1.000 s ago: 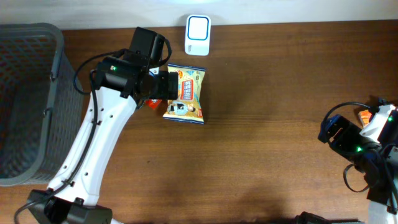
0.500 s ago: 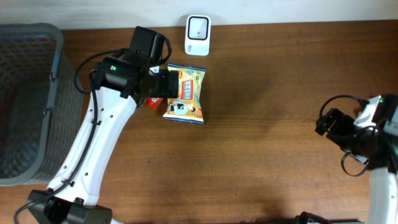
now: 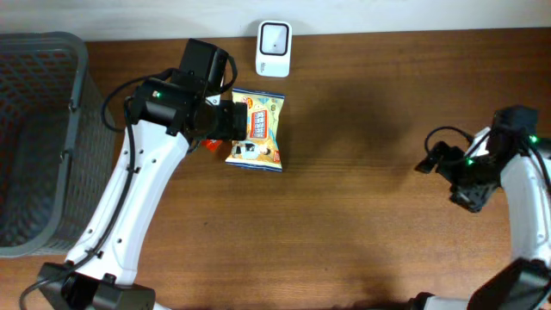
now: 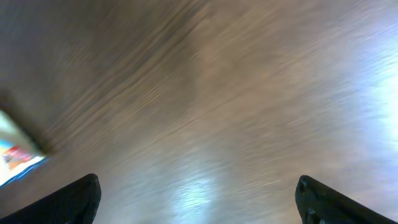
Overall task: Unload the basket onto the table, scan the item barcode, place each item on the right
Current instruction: 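Withdraw the right gripper to the right side of the table, then lower the left gripper onto the yellow-blue snack bag and grasp it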
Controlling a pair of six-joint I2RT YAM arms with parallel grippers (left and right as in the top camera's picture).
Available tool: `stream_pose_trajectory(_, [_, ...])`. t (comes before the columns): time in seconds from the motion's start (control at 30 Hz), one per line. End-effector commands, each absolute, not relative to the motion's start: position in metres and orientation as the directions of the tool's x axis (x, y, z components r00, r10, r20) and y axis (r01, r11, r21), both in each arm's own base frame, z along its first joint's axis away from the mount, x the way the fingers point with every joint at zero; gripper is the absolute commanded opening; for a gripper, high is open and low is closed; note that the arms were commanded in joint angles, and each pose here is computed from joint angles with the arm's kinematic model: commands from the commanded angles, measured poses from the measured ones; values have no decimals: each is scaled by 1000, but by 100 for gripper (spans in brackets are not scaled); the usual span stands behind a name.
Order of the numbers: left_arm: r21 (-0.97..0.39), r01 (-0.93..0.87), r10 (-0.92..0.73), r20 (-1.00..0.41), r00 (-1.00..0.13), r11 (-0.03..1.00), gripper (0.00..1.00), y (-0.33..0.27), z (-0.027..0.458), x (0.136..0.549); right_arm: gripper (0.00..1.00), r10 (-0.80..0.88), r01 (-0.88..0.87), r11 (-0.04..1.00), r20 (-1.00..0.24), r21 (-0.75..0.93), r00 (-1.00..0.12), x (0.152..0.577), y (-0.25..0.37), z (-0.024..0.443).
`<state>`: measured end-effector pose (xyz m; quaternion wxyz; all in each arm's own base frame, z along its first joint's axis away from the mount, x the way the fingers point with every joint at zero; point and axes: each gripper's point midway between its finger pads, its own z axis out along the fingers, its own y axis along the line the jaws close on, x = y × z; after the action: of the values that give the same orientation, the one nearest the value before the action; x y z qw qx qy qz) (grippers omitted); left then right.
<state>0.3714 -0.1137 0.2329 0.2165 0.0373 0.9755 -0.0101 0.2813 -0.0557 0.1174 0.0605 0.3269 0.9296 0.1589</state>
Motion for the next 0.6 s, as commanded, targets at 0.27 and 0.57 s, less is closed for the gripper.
stream_pose_trajectory(0.27, [-171,168,97,-361,-928,971,99,-151,219,369,99,594,479,768,-194,424,-781,286,-46,193])
stream_pose_trajectory(0.57, [-179,271,227,-230,-946,946,99,-207,163,359,99,521,419,850,-385,320,-762,228,-43,241])
